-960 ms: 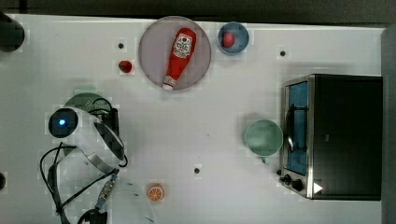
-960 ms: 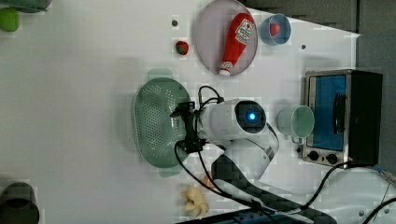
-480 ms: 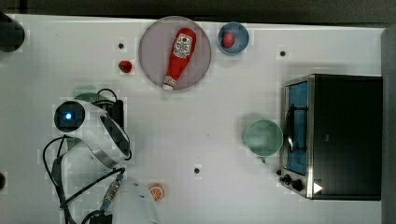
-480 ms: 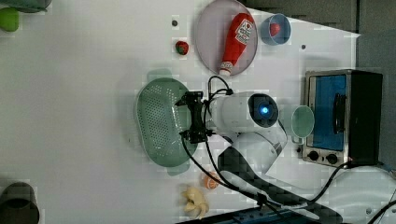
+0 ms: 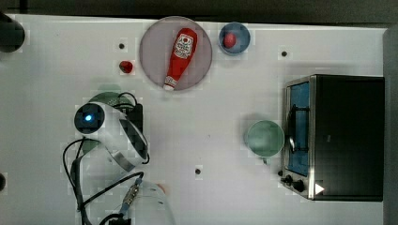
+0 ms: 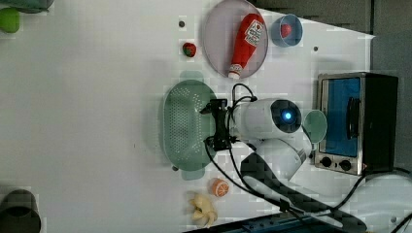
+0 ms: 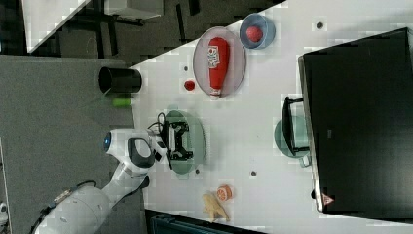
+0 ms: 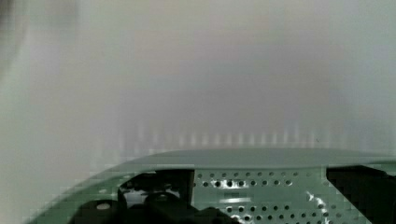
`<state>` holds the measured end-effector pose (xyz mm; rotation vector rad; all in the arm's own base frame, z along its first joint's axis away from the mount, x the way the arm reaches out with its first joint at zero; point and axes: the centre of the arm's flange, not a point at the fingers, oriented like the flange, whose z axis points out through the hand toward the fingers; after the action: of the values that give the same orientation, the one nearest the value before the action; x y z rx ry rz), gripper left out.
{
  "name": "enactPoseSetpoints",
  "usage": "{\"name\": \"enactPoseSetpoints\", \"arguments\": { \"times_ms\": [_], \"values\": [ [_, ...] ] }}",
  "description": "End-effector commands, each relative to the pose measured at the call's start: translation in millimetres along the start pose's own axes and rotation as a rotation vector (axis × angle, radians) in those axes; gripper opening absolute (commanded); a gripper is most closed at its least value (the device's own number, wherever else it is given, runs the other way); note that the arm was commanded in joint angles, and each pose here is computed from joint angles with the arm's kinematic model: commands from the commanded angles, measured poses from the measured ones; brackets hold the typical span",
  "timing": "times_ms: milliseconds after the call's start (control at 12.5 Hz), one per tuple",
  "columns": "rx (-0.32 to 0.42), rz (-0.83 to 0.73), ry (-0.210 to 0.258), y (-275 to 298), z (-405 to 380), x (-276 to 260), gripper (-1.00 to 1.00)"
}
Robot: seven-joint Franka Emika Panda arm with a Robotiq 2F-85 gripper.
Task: Drag strainer left to right.
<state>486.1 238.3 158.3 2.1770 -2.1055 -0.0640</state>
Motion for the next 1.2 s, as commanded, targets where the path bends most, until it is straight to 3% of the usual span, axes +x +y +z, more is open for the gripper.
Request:
{"name": "enactPoseSetpoints", "arguments": {
  "times_ms": [80, 1200],
  "values": [
    [0.015, 0.043, -0.013, -9.9, -5.0, 34.4, 1.00],
    [-0.017, 0.008, 0.059, -6.2, 4.1, 160.8, 1.00]
  ]
}}
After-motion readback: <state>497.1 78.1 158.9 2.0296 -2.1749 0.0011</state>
